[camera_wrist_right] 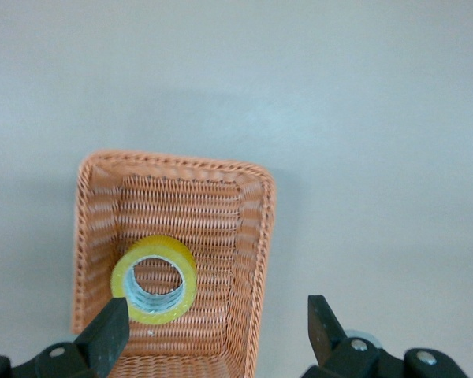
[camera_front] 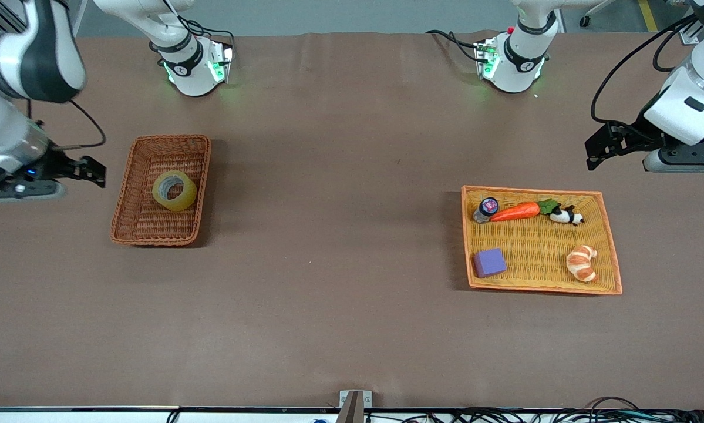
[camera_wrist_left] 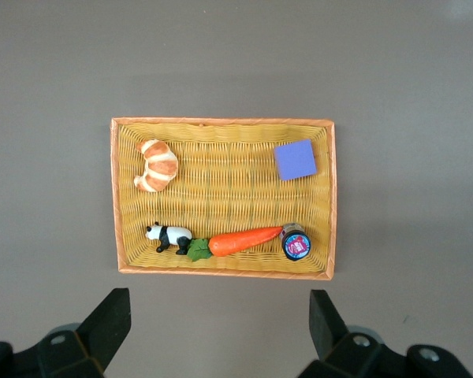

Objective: Move tape to another basket

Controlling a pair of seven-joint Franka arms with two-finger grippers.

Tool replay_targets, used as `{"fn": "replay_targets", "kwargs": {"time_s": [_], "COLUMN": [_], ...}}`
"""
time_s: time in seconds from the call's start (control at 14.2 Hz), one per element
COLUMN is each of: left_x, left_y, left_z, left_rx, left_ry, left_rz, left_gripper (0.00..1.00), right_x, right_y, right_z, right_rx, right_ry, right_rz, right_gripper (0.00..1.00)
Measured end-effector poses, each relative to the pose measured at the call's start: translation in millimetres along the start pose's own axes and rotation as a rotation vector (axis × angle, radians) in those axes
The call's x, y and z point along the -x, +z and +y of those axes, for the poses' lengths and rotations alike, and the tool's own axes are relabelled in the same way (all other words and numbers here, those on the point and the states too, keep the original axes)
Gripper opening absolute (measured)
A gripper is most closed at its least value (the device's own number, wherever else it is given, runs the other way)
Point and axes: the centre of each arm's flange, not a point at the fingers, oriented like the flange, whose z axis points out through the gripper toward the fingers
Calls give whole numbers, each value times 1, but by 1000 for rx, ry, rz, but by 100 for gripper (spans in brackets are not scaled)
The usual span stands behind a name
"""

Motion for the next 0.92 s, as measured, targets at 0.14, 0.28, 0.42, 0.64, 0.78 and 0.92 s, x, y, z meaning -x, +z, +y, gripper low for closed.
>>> {"fn": "replay_targets", "kwargs": {"time_s": [0.14,0.28,0.42,0.64,0.78,0.92], "left_x": [0,0,1,1,0,0], "left_y": [0,0,0,0,-1,-3], "left_z": [0,0,0,0,0,0], "left_rx": [0,0,0,0,0,0], "left_ry": [0,0,0,0,0,0], "left_rz": [-3,-4,-4,-4,-3,3], "left_gripper": [100,100,100,100,100,100], "right_x": [-5,-6,-9,-20,-26,-27], "right_y": [-56,-111,-144,-156,-151,-148], "right_z": [3,-1,-13,-27,-23,-17], "right_rx": [-43,-87,-93,-93,-93,-92], "right_ry": [59,144,170,158,165,175], "right_rz": [16,22,22,40,33,27], "right_gripper": [100,100,100,100,100,100]}}
